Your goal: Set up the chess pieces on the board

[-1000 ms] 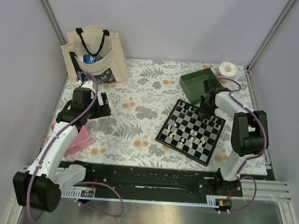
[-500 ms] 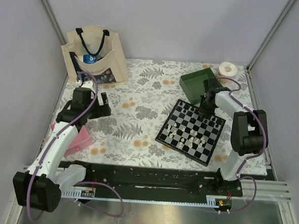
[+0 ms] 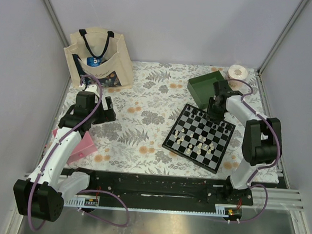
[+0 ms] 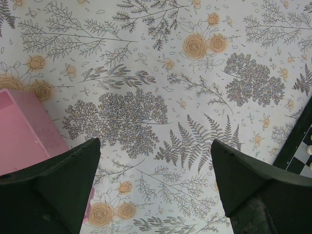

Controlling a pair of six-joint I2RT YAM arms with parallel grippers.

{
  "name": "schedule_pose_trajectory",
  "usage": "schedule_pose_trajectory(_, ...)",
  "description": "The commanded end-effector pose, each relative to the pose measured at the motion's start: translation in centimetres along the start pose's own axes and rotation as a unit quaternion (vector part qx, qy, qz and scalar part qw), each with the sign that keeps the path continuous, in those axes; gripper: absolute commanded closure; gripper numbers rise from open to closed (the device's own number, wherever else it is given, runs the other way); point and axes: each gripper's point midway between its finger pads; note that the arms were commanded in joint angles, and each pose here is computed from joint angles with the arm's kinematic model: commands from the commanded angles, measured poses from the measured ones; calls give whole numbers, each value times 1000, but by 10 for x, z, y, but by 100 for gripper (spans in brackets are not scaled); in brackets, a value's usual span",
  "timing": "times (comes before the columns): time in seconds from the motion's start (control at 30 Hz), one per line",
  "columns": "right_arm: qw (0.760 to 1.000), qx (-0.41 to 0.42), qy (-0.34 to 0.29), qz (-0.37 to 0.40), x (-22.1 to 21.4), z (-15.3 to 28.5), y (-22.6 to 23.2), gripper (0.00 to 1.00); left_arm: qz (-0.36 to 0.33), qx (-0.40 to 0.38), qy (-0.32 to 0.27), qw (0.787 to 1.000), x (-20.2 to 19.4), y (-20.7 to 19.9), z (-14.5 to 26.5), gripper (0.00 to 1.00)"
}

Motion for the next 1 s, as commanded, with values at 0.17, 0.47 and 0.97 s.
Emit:
schedule_pose_trajectory(0.17, 997, 61, -52, 15, 8, 43, 32, 57, -1, -18, -36, 999, 24, -8, 9, 1)
schedule_pose_trajectory(0.47, 998, 51, -13, 37, -6, 23, 46, 57, -2, -18, -35, 999, 23, -8, 9, 1)
schedule_pose_trajectory(0.97, 997, 49, 15, 54, -11, 5, 50, 62, -1, -16, -33, 999, 23, -8, 7, 1)
Point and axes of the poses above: each gripper's point midway between its finger pads, its own z axis back along the fingers, its own y axis along the line the jaws close on, x = y × z, and after that the axes turned 5 degrees about -z, right-handed
